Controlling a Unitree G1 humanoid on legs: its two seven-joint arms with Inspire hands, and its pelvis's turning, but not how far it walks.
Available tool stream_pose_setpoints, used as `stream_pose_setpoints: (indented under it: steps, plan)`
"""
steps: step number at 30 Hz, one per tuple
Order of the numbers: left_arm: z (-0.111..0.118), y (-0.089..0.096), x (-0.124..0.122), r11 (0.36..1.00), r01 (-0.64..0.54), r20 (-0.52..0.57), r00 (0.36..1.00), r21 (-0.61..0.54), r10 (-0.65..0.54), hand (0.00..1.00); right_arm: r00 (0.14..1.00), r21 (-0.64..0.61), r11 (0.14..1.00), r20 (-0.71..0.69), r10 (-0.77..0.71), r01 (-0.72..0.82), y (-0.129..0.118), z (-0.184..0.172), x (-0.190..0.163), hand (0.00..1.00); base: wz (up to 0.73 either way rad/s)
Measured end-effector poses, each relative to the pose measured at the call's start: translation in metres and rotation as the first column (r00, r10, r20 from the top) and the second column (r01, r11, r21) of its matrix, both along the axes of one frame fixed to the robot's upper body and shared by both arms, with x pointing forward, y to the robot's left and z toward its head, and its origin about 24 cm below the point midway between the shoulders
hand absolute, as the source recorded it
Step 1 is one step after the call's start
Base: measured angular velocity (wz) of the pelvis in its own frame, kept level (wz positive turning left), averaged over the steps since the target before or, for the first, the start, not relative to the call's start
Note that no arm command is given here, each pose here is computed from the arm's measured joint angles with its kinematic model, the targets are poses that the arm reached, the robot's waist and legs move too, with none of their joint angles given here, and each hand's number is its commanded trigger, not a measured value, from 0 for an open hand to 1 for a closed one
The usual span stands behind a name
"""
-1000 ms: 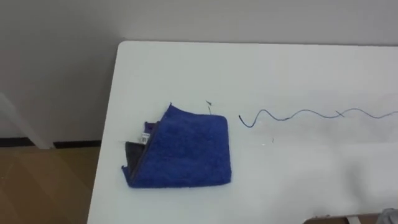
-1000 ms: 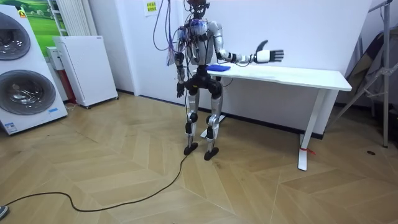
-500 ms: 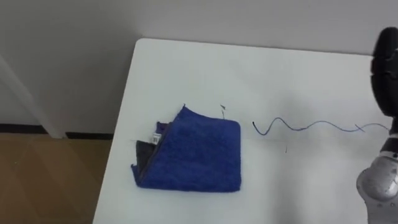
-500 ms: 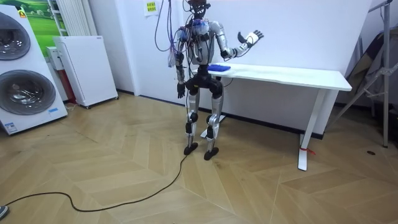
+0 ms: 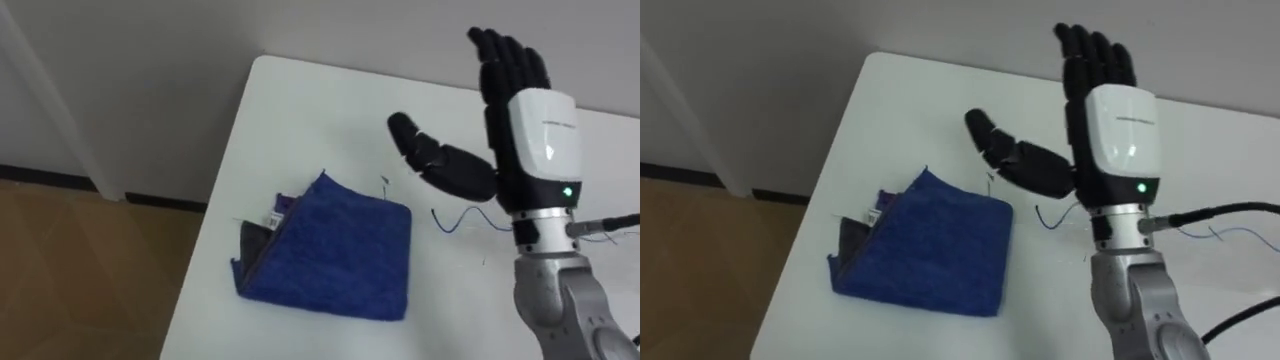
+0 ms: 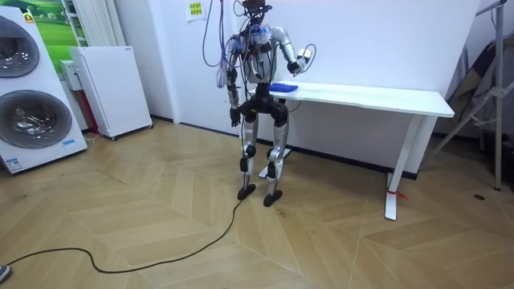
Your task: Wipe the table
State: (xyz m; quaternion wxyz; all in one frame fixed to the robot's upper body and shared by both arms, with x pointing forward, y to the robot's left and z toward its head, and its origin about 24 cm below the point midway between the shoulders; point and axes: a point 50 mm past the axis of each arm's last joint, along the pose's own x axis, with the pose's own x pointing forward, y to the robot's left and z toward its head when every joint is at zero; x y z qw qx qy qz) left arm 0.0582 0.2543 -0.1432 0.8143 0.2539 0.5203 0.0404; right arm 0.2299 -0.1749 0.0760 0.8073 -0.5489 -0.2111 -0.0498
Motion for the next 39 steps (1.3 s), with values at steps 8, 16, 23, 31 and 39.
stream_pose_setpoints:
  steps: [8, 16, 23, 31, 39]
  plan:
    - [-0.001, 0.001, 0.001, 0.997, 0.069, -0.021, 0.997, 0.023, -0.068, 0.0, 0.982, -0.055, 0.993, -0.167, 0.091, -0.102, 0.015, -0.038, -0.016, 0.0, 0.08]
    - [-0.008, -0.008, 0.004, 0.982, 0.188, -0.085, 0.979, 0.012, -0.187, 0.0, 0.933, -0.203, 0.971, -0.358, 0.047, -0.127, 0.004, -0.079, -0.03, 0.0, 0.17]
    - [-0.009, -0.012, 0.005, 0.982, 0.187, -0.099, 0.977, -0.013, -0.187, 0.0, 0.928, -0.231, 0.966, -0.371, 0.026, -0.119, 0.002, -0.086, -0.035, 0.0, 0.04]
    - [-0.008, -0.015, 0.011, 0.981, 0.193, -0.077, 0.978, -0.016, -0.194, 0.0, 0.927, -0.258, 0.958, -0.375, 0.018, -0.123, 0.001, -0.092, -0.044, 0.0, -0.06]
    - [-0.008, -0.015, 0.012, 0.981, 0.192, -0.074, 0.978, -0.018, -0.193, 0.0, 0.923, -0.265, 0.958, -0.385, 0.001, -0.111, -0.002, -0.1, -0.054, 0.0, 0.02]
